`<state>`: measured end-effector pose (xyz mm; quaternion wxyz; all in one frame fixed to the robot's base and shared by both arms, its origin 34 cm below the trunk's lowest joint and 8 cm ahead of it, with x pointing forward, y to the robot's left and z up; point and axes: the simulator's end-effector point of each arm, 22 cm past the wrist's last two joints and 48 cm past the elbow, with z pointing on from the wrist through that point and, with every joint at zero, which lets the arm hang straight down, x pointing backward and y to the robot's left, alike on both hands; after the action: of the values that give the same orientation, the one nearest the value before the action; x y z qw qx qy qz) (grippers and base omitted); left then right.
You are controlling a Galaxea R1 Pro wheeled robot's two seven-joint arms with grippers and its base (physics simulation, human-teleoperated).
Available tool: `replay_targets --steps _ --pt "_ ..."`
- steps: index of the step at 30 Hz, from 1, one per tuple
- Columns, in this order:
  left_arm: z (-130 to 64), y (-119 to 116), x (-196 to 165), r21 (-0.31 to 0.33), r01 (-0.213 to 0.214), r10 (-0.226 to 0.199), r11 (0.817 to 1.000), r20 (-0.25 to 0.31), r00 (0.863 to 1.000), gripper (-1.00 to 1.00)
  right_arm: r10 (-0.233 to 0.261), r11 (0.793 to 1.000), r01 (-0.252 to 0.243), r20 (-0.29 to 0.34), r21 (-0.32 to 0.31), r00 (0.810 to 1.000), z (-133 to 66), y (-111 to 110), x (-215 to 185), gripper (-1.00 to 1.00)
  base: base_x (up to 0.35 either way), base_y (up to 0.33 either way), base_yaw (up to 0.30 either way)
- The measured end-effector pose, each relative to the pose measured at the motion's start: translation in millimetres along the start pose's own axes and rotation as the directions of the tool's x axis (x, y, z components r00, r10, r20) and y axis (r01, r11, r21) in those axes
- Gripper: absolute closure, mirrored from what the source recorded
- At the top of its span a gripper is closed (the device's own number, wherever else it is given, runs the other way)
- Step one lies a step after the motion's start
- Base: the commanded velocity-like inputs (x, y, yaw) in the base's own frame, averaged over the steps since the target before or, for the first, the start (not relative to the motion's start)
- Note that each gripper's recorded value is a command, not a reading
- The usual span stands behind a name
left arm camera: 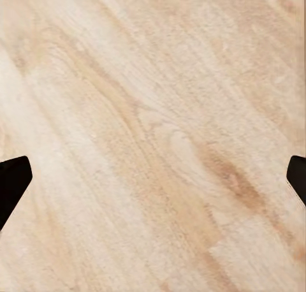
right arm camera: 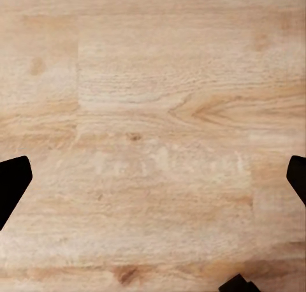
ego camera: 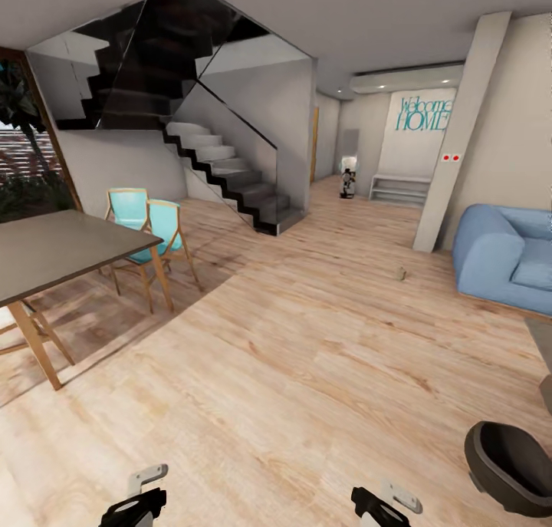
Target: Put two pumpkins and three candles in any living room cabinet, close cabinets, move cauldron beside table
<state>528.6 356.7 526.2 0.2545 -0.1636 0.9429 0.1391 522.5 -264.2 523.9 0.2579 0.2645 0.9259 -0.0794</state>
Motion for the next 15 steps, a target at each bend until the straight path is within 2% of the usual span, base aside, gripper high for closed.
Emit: replay_targets --steps 6,9,15 --pt "0.1 -1 0 0.001 -0.001 0.001 1.0 0.002 1.0 -1.0 -0.004 1.0 0.004 0.02 0.021 1.0 1.6 -10 2 -1.0 0.282 0.135 -0.022" --pt "0.0 -1 0 0.002 -0.001 0.001 1.0 0.004 1.0 -1.0 -0.015 0.999 0.015 0.016 0.036 1.0 2.7 -18 8 -1.0 0.312 0.035 -0.002" --pt "0.0 -1 -1 0.001 -0.001 0.001 1.0 0.004 1.0 -1.0 -0.02 0.999 0.019 0.016 0.038 1.0 2.9 -19 9 -1.0 0.322 0.007 0.0"
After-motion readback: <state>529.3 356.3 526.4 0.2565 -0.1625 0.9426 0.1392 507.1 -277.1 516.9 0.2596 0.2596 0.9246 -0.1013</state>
